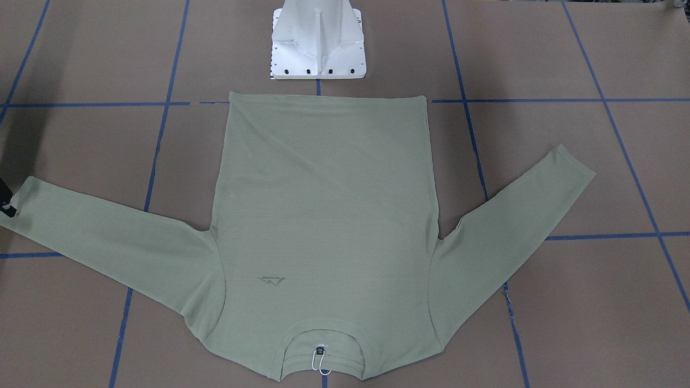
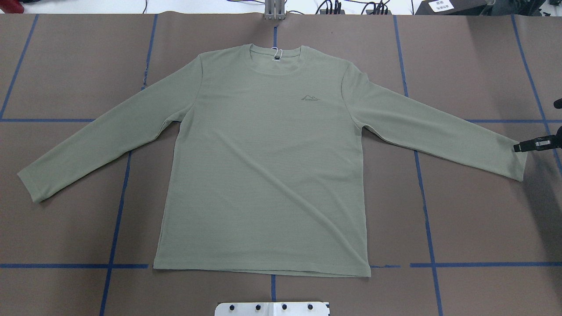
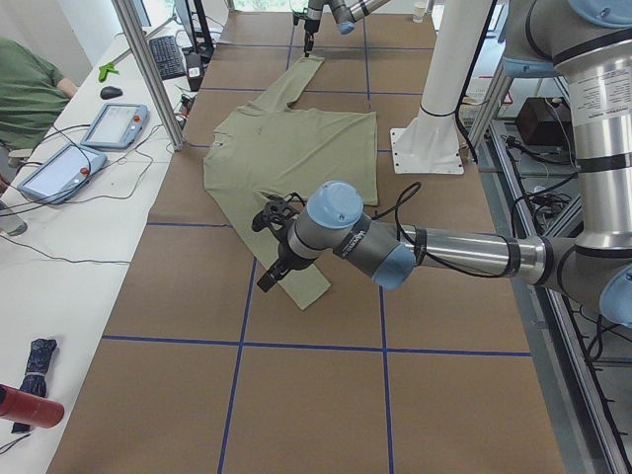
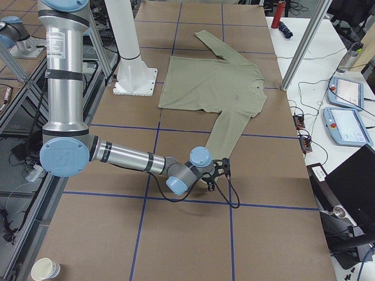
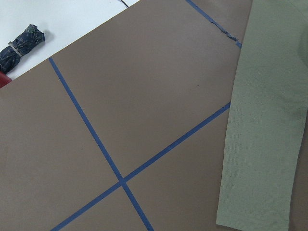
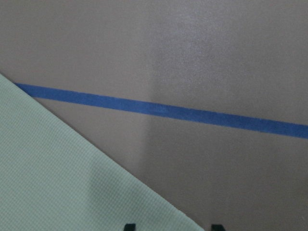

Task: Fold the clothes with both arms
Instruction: 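Lower the right gripper to the cuff of the sleeve nearest it and grasp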

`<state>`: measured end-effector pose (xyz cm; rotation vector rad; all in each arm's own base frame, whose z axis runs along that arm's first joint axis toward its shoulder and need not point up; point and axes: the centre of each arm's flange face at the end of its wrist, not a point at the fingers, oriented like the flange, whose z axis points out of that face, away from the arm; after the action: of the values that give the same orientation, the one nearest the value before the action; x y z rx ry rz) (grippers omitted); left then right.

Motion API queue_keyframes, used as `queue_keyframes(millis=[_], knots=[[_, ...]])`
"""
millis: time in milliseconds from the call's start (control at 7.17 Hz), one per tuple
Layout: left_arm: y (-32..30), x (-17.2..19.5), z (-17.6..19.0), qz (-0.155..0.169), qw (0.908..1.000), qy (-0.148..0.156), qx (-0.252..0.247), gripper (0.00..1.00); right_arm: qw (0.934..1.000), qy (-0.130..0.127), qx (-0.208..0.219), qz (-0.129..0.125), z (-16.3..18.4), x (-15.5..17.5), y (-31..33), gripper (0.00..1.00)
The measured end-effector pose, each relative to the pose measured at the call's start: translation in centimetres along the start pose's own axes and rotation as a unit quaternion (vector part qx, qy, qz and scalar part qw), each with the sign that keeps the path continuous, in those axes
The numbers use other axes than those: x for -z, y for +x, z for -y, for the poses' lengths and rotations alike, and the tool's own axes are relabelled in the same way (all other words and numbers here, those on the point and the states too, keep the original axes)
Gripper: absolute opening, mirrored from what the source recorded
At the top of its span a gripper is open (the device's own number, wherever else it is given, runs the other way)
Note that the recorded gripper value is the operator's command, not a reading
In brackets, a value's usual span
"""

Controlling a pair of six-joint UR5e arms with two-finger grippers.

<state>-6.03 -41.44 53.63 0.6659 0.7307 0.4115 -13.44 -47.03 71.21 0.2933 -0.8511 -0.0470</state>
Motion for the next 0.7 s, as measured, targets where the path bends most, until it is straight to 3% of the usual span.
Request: queue_keyframes(millis=[139,279,418,697], knots=[[0.0,0.01,0.06,0.0,1.0,0.0,0.0,1.0,1.0,-0.001,-0.001,-0.001,-0.07,-0.08,0.08,0.43],[0.01,0.02,0.1,0.0,1.0,0.001,-0.001,1.0,1.0,-0.001,-0.001,-0.001,-0.09,-0.11,0.1,0.36],[0.01,0.03,0.14,0.0,1.0,0.001,-0.001,1.0,1.0,-0.002,-0.001,-0.001,-0.11,-0.15,0.1,0.36],[0.01,0.04,0.2,0.0,1.0,0.001,-0.001,1.0,1.0,-0.001,0.0,0.0,-0.01,-0.06,-0.05,0.0]])
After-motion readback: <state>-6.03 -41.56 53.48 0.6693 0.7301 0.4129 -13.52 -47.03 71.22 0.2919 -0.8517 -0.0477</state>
